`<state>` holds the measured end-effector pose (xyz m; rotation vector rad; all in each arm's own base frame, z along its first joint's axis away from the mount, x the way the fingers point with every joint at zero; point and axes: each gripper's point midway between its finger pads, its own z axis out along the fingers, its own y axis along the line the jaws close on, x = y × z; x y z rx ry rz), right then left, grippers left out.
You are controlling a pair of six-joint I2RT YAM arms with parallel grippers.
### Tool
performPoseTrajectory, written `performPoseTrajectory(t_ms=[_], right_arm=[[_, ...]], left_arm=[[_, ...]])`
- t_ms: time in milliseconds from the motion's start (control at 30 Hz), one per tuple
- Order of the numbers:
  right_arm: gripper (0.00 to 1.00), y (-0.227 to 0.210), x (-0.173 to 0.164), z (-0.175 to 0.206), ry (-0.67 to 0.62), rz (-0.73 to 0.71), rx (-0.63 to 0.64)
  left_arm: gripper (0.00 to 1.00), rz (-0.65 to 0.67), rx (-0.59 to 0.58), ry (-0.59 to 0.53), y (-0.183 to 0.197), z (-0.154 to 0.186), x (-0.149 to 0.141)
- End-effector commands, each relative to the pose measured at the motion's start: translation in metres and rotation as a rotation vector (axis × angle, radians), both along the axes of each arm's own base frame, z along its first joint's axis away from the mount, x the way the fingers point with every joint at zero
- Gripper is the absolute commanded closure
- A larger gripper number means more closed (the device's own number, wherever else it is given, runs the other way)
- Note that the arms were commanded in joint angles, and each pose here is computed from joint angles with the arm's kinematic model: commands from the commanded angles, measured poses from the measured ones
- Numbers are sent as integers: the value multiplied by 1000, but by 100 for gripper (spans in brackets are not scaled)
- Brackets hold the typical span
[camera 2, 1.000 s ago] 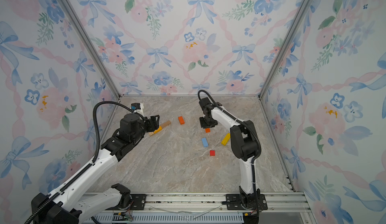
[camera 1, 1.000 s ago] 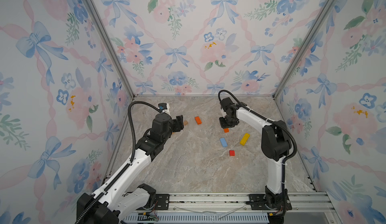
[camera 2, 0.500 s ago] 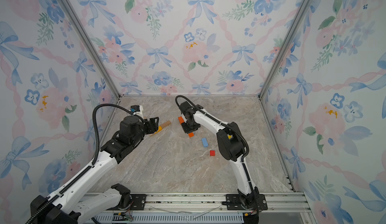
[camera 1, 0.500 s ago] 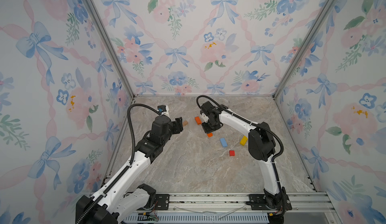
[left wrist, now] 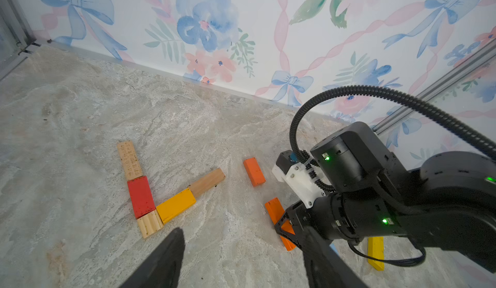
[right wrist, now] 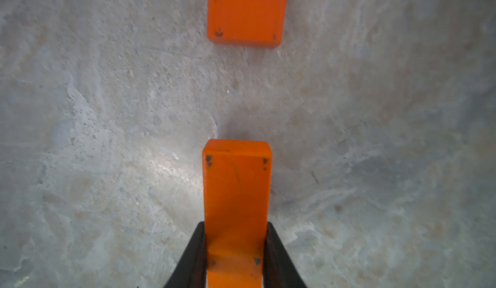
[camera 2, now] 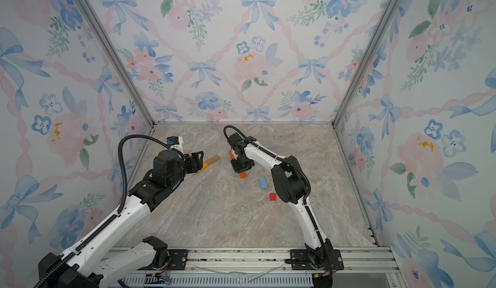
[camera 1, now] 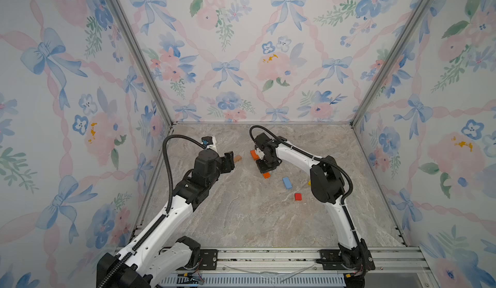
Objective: Assemble the letter v with building blocks
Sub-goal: Assemble the building block at the center of the board.
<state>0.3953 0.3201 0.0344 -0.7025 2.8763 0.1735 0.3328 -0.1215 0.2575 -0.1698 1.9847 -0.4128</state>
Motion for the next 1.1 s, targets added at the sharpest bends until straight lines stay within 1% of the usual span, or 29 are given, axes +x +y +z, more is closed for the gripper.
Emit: performPoseTrajectory(t_ms=[0, 500, 1067], right_arm=[[94, 4, 0, -2, 12, -5, -16], [92, 8, 13, -20, 34, -21, -53], [92, 8, 22, -23, 41, -46, -48]], left_arm=[[28, 21, -2, -5, 6, -1, -3], [29, 41, -1, -4, 14, -2, -10], [29, 63, -6, 4, 19, -6, -14]])
